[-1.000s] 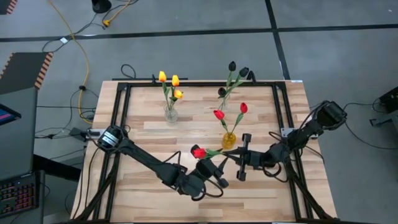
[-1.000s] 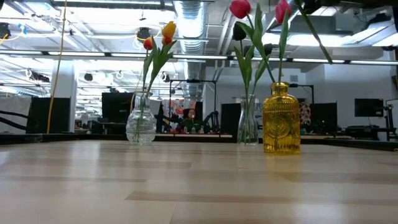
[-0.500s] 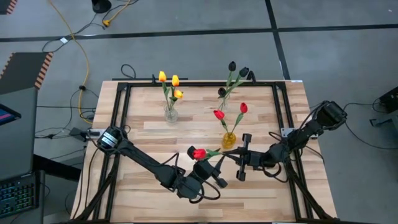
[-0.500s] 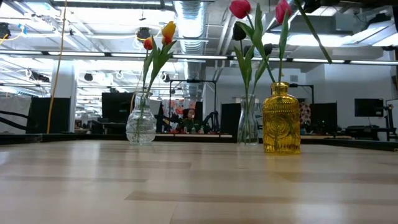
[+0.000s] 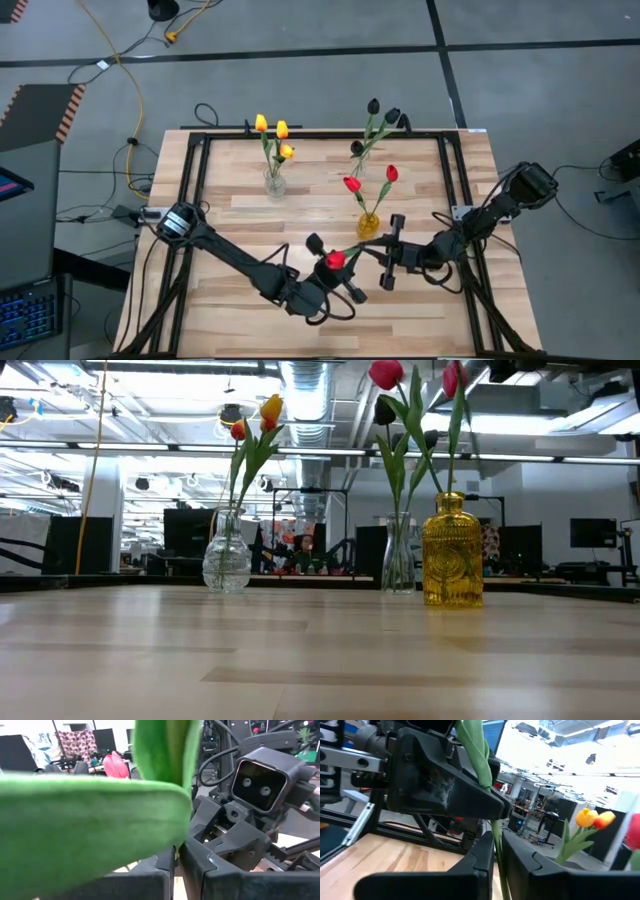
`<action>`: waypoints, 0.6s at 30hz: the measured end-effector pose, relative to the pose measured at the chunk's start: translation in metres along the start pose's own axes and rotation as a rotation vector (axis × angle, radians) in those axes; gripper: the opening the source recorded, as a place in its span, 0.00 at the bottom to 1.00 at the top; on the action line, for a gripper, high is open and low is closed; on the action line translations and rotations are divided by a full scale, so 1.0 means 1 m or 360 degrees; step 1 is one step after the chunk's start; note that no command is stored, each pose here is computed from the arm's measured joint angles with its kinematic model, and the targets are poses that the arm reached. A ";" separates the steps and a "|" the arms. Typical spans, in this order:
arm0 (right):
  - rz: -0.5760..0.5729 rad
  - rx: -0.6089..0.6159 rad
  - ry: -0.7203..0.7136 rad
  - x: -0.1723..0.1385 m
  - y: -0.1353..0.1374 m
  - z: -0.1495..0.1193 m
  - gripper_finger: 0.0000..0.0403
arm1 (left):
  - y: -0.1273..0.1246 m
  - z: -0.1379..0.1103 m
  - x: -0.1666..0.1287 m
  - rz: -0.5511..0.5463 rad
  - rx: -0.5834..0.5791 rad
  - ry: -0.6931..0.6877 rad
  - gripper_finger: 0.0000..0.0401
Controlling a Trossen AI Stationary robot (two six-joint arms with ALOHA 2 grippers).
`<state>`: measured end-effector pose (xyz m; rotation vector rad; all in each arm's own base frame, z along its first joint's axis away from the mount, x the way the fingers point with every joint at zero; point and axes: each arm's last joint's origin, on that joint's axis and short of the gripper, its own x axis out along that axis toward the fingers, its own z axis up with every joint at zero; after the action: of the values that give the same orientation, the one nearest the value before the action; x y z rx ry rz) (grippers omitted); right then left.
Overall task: Sort flowers into vase by color
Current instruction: Put the red tulip into the yellow vase
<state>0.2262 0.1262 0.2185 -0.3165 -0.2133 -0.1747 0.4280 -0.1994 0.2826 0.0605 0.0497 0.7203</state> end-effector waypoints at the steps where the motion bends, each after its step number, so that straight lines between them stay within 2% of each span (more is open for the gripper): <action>1: -0.0015 0.0001 0.0008 0.000 0.000 0.000 0.17 | 0.000 0.000 0.001 0.0004 0.0002 0.0001 0.01; 5: -0.0084 0.0003 0.0044 0.000 -0.002 0.000 0.24 | 0.002 0.000 0.005 0.0013 0.0009 0.0002 0.00; 13: -0.0227 -0.0015 0.0185 -0.012 -0.001 0.009 0.46 | 0.005 0.000 0.012 0.0034 0.0015 0.0004 0.00; 18: -0.0350 -0.0098 0.0359 -0.028 0.002 0.016 0.52 | 0.005 0.000 0.012 0.0034 0.0019 0.0003 0.00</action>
<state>0.1969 0.1373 0.2263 -0.3315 -0.0185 -0.4324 0.4334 -0.1878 0.2827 0.0714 0.0553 0.7412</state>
